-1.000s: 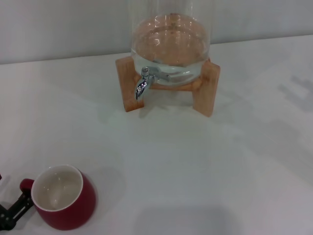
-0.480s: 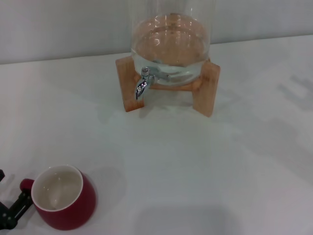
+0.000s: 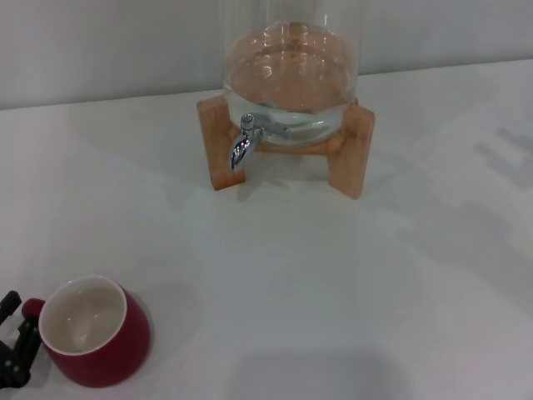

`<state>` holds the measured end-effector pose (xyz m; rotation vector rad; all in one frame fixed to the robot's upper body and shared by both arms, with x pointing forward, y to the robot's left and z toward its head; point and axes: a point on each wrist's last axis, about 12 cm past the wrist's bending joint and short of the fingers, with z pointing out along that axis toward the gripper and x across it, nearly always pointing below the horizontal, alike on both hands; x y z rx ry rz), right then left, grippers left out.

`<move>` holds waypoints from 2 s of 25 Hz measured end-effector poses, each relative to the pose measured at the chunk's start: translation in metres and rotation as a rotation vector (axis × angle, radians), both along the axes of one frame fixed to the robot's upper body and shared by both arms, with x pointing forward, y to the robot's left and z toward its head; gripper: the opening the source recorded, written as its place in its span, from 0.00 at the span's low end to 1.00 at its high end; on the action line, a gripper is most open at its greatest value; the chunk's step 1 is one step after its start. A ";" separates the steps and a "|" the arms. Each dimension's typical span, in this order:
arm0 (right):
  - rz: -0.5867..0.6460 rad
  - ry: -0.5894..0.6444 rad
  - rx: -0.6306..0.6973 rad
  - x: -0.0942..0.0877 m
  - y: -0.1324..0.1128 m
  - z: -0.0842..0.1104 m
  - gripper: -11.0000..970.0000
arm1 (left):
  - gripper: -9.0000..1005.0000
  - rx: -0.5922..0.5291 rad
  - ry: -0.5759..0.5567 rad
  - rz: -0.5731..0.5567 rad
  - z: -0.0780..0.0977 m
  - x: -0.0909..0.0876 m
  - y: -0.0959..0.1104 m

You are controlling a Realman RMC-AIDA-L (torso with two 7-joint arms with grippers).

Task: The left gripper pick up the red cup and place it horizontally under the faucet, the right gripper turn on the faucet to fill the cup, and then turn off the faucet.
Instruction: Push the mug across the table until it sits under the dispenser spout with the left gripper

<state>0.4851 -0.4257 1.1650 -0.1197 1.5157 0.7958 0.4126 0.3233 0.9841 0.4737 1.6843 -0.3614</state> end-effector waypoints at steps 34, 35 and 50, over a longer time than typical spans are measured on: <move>0.007 0.003 0.006 -0.005 0.000 -0.003 0.68 | 0.13 0.017 -0.131 -0.063 0.026 0.054 -0.011; 0.008 0.002 0.006 -0.005 0.000 -0.003 0.68 | 0.13 0.023 -0.128 -0.062 0.026 0.057 -0.011; 0.014 -0.001 0.017 -0.006 0.001 -0.004 0.68 | 0.13 0.064 -0.116 -0.083 0.036 0.102 -0.027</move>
